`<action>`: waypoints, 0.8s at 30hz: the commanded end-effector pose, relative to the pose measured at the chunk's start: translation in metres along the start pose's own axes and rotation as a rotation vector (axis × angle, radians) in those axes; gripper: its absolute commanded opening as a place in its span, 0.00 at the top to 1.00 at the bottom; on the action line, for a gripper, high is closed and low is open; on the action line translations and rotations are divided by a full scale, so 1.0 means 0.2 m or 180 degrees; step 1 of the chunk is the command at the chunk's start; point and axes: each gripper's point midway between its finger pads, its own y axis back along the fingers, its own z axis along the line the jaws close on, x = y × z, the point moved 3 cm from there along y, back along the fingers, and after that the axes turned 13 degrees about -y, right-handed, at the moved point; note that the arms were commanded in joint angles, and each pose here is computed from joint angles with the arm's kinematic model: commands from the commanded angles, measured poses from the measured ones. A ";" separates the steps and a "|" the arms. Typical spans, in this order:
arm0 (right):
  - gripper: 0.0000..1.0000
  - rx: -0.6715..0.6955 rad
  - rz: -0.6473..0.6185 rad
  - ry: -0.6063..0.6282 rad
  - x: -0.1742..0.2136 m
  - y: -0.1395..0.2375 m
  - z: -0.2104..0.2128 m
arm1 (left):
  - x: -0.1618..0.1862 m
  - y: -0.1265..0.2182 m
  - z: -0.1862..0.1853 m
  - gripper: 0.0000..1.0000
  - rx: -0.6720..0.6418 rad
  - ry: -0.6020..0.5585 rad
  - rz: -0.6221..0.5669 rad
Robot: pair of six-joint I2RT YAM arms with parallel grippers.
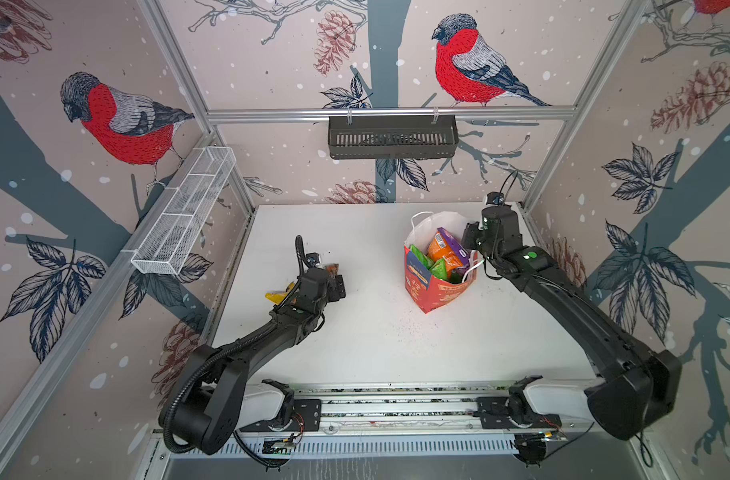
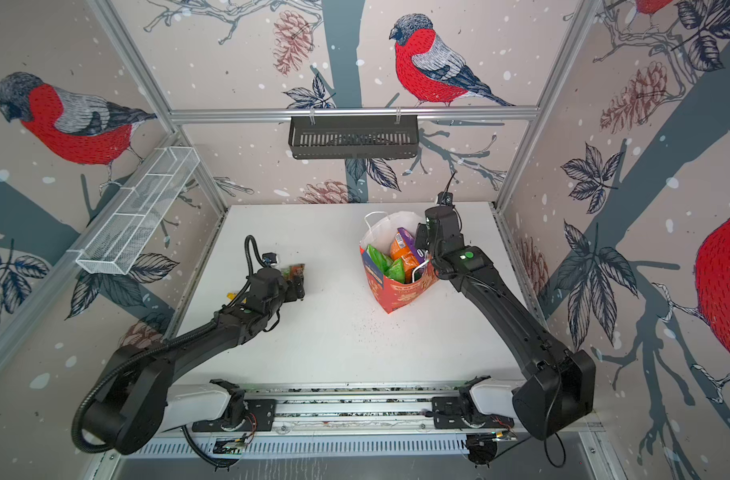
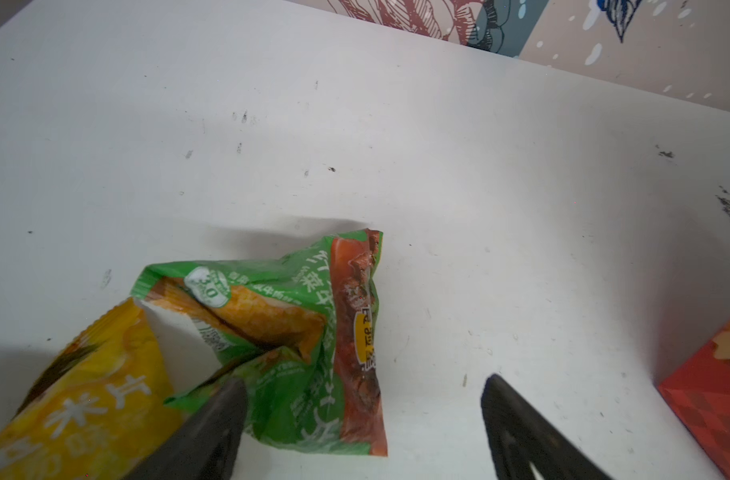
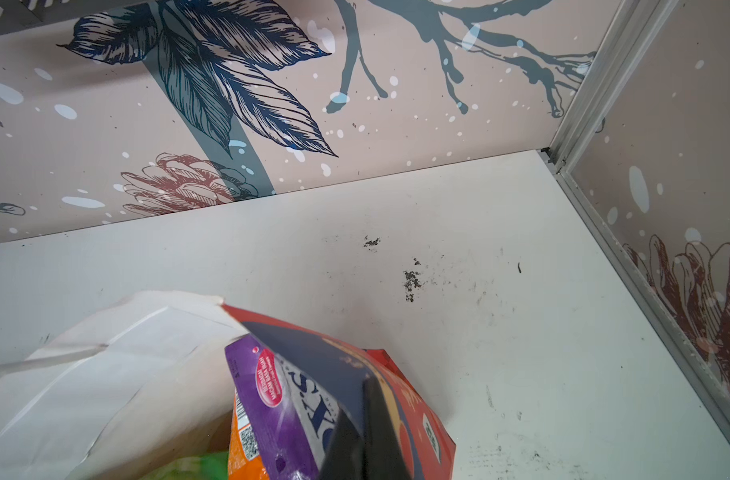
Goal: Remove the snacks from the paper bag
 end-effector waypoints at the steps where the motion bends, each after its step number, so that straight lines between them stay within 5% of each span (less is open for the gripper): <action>1: 1.00 0.0044 -0.0287 -0.0024 -0.11 0.00 0.02 | -0.07 0.04 -0.04 0.07 0.0216 0.0008 -0.0305; 15: 1.00 0.0318 -0.1184 0.0268 -0.48 0.05 0.07 | -0.09 0.10 -0.10 0.01 0.0430 -0.0071 -0.0527; 24: 1.00 0.0048 -0.0845 0.1079 -0.19 -0.07 0.33 | -0.10 0.13 -0.11 0.01 0.0444 -0.0095 -0.0611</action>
